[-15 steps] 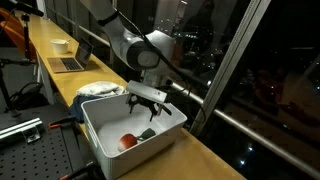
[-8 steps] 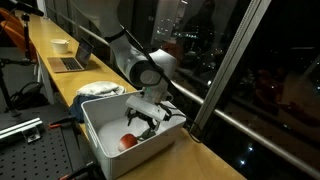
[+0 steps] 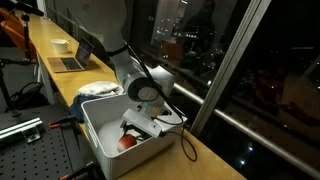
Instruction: Remove the items from the storage box and put them on the table then place them back.
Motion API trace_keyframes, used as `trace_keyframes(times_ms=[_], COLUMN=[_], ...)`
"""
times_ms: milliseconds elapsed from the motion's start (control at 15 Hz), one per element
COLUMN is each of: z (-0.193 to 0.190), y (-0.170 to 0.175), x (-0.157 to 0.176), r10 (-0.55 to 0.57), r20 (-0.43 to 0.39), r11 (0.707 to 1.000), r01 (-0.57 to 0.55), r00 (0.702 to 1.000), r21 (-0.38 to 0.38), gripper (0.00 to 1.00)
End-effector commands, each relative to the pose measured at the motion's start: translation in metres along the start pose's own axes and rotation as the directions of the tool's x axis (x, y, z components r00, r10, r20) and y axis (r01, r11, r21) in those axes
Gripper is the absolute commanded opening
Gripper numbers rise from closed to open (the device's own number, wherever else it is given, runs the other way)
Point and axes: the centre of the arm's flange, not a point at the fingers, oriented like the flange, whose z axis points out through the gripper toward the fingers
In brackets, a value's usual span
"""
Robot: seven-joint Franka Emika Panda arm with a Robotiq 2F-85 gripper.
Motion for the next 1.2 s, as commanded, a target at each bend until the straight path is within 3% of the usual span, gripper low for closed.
trace_keyframes(times_ms=[0, 133, 333, 733, 933, 1133], z=[0.007, 0.010, 0.005, -0.025, -0.062, -0.122], y=[0.006, 0.006, 0.003, -0.014, -0.029, -0.063], x=[0.002, 0.003, 0.005, 0.011, 0.017, 0.024], r10=[-0.005, 0.000, 0.002, -0.016, -0.040, -0.074], r20=[-0.008, -0.005, -0.002, -0.037, -0.083, -0.118], r11=[1.000, 1.000, 1.000, 1.000, 0.999, 0.997], r01=[0.005, 0.000, -0.002, 0.016, 0.041, 0.070], r00=[1.000, 1.000, 1.000, 0.999, 0.996, 0.990], r21=[-0.005, 0.003, 0.002, 0.001, 0.002, -0.042], gripper=[0.74, 0.69, 0.43, 0.02, 0.04, 0.03])
